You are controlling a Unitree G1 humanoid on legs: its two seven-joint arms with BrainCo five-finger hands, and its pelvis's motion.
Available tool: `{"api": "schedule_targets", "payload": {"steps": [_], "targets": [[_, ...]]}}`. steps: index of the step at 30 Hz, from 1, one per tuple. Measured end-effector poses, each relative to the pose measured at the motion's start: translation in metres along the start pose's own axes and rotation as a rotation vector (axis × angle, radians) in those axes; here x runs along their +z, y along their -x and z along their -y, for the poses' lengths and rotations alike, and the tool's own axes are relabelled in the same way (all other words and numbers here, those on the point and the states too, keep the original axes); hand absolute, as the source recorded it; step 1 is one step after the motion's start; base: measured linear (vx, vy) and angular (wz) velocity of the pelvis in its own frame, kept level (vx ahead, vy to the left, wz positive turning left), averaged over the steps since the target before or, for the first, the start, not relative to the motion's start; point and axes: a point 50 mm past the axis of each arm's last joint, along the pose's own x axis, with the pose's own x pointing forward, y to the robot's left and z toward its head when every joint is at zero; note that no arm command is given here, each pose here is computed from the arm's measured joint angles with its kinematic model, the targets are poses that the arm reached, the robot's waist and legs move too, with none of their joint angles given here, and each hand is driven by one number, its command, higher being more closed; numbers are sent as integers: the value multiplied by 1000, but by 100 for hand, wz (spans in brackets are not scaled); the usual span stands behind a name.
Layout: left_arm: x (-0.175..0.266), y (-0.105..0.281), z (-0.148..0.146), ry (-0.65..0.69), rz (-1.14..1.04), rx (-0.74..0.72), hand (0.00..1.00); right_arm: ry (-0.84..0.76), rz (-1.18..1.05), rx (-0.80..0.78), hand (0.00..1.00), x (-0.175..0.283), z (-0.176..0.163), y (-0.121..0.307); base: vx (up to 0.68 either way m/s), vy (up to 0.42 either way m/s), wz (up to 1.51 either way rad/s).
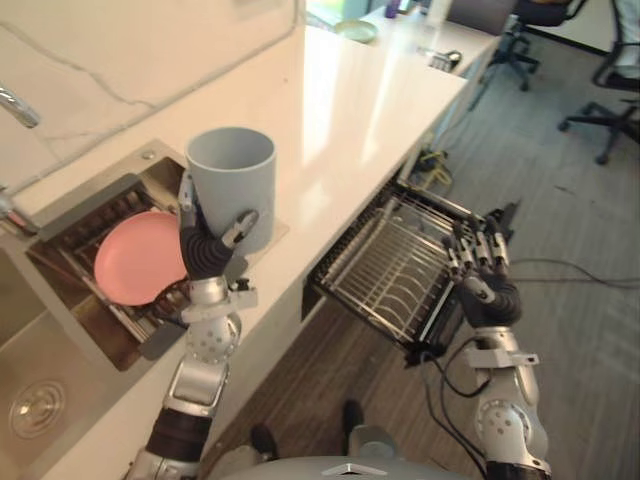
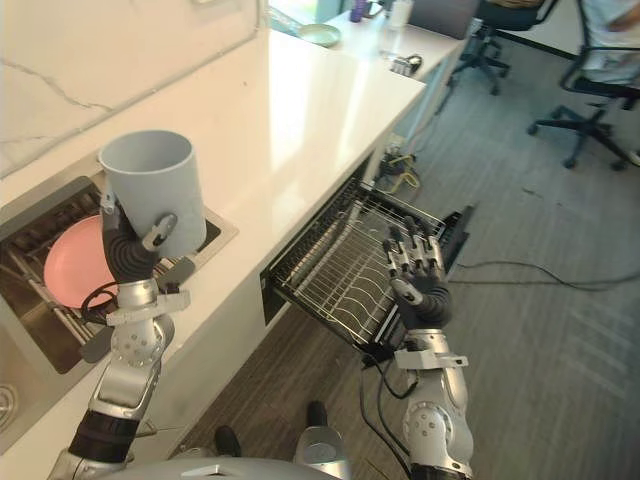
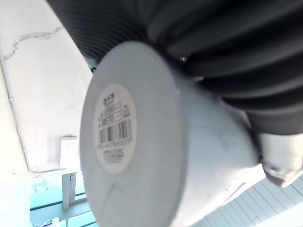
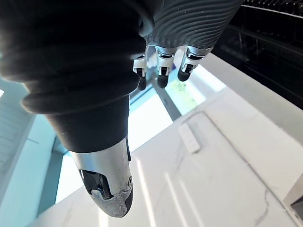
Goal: Walk over to the sink, pick up the cup, carry it to the dishwasher, place the cup inside the dishwasher, then close the dishwasher door
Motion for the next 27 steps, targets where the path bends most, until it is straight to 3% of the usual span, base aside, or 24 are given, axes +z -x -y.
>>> {"api": "schedule_targets", "payload": {"steps": [8,13,20,27], "targets": [[-13,2,-2,-60,-42,27,100,-103,-120,-94,0,-34,4,7,20,-98,37],[-8,10,5,-126,22,38,100,-98,-101,-91,0,-29,11,6,-57,-170,13],[6,19,18,-288,258,51,100,-170,-8,40,0,-12,2,-12,-102,-6,0],[14,18,28,-391,436,81,100,-305,-43,229,0,-20,-37,-37,-29,12,2]]}}
